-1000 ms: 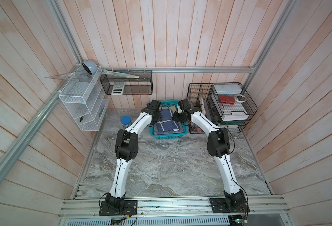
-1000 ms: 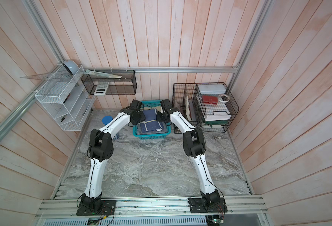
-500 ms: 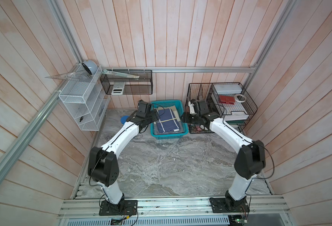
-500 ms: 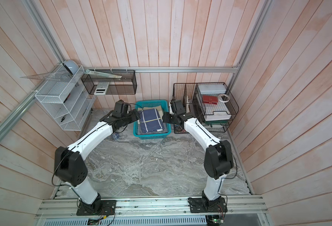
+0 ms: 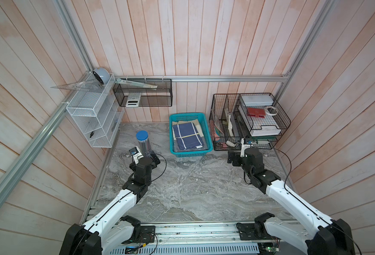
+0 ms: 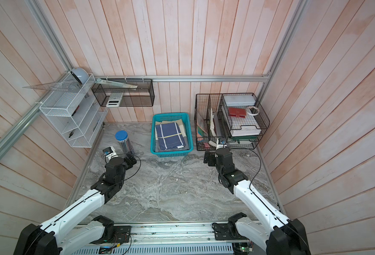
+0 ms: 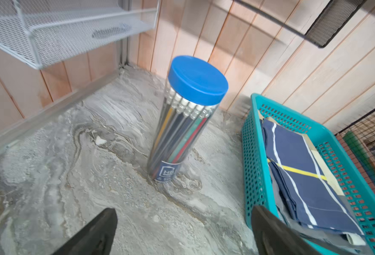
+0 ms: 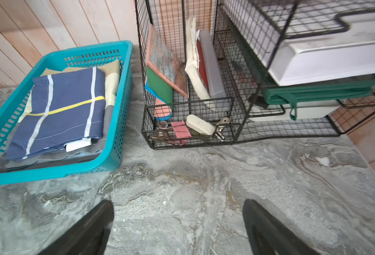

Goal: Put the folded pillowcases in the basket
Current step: Reset both arms

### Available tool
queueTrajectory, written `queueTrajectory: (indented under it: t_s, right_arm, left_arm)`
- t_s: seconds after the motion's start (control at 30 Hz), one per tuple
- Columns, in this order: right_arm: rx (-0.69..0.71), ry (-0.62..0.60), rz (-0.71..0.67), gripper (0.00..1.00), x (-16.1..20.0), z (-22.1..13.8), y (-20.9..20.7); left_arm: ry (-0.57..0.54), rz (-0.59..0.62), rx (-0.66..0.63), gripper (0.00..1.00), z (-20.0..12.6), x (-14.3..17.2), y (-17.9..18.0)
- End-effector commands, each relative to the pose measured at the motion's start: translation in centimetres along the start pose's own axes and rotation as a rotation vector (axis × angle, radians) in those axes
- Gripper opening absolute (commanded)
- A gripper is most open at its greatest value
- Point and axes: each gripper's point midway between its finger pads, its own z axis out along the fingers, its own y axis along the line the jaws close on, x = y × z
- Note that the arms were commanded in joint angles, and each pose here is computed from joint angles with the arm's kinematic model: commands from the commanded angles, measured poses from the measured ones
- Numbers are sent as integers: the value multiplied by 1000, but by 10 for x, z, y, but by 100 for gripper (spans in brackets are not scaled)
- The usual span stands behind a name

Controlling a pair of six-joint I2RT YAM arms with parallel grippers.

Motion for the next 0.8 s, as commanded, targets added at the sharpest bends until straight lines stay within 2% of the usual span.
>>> queueTrajectory:
  t_s: [0.0,0.07,0.2,0.27,0.33,0.43,0.63,0.77]
  right_arm:
    - [95,-199,-12,98,-18,-12,-22]
    - [190,-220,-6,98,-9,-15,-42]
    - [336,-153,-32,98,10,-10,-70]
    - [382,-129,-39,98,17,-5,-79]
    - [422,-113,-39,98,21,0,-86]
    - [491,-99,-27,98,19,4,-98]
    - [557,-71,-80,98,32,24,-115]
    - [575,-68,-62,98,44,42,-128]
  left_arm:
    - [-225,18,-15,100,-12,-33,12]
    - [-262,55,-71,100,-15,-29,28]
    - [-298,119,-176,100,-18,-28,50]
    - [-305,201,-125,100,-16,-30,39]
    - [-297,257,-144,100,-11,-30,38]
    - [-224,312,-145,100,7,-15,40]
    - [-144,360,-66,100,39,13,40]
    - [-158,335,-64,100,48,8,48]
